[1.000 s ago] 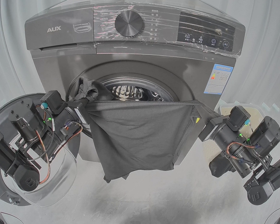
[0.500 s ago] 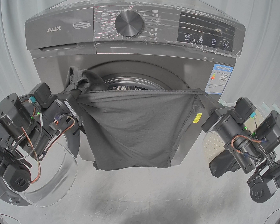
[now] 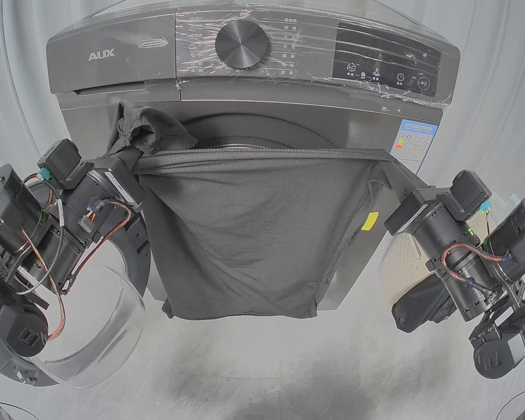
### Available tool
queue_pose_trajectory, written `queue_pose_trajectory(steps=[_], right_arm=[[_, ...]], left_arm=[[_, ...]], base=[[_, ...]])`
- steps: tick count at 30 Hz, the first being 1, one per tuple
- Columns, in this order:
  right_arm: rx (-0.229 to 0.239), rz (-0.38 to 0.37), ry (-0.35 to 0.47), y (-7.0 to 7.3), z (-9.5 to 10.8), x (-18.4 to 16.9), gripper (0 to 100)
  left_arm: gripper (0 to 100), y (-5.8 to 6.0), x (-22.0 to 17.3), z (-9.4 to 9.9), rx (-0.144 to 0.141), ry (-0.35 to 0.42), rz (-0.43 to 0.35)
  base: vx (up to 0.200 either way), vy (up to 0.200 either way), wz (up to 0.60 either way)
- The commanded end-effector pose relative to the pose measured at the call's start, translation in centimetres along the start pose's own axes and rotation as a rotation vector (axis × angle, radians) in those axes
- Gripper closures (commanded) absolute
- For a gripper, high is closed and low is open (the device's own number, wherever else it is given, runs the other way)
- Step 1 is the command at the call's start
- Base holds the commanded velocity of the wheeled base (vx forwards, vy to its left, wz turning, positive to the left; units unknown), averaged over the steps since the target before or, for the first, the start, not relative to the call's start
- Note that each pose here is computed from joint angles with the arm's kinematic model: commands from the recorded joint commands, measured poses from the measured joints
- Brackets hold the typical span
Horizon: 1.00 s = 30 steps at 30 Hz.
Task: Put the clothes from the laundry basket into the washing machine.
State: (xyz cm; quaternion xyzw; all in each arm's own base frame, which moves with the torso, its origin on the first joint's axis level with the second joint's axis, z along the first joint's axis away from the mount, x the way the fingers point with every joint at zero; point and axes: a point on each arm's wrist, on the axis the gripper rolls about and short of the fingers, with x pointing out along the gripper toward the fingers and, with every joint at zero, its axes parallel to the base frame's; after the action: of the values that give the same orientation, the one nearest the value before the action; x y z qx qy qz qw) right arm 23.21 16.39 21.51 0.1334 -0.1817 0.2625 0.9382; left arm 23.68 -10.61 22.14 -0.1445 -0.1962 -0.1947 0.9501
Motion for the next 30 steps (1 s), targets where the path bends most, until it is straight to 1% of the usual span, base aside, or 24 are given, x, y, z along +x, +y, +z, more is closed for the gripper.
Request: queue_pose_trajectory(steps=[1,14,20,21,24,26,30], right_arm=[[0.004,0.001,-0.017,0.1,0.4,0.1,100],[0.003,-0.001,-0.013,0.1,0.4,0.0,100],[-0.002,-0.009,0.012,-0.2,-0.2,-0.2,100],[-0.006,-0.013,0.03,-0.3,-0.5,-0.5,100],[-0.008,-0.009,0.058,-0.4,-1.0,-1.0,100],[-0.007,-0.004,0.074,-0.3,-1.2,-1.4,100],[-0.006,-0.007,0.089,-0.3,-1.4,-1.8,100]], left_arm=[[100,0.0,-0.1,0.2,0.0,-0.005,-0.002],[100,0.0,-0.2,0.1,-0.001,0.001,-0.005],[100,0.1,-0.5,-0.8,0.002,0.041,-0.003],[100,0.1,-0.7,-1.3,0.002,0.063,-0.007],[100,-0.2,-0.9,-1.7,-0.002,0.083,-0.016],[100,-1.0,-1.0,-1.9,-0.014,0.09,-0.04],[100,-1.6,-1.0,-2.0,-0.025,0.093,-0.056]], base=[[0.0,0.0,0.0],[0.0,0.0,0.0],[0.0,0.0,0.0],[0.0,0.0,0.0],[0.0,0.0,0.0],[0.0,0.0,0.0],[0.0,0.0,0.0]])
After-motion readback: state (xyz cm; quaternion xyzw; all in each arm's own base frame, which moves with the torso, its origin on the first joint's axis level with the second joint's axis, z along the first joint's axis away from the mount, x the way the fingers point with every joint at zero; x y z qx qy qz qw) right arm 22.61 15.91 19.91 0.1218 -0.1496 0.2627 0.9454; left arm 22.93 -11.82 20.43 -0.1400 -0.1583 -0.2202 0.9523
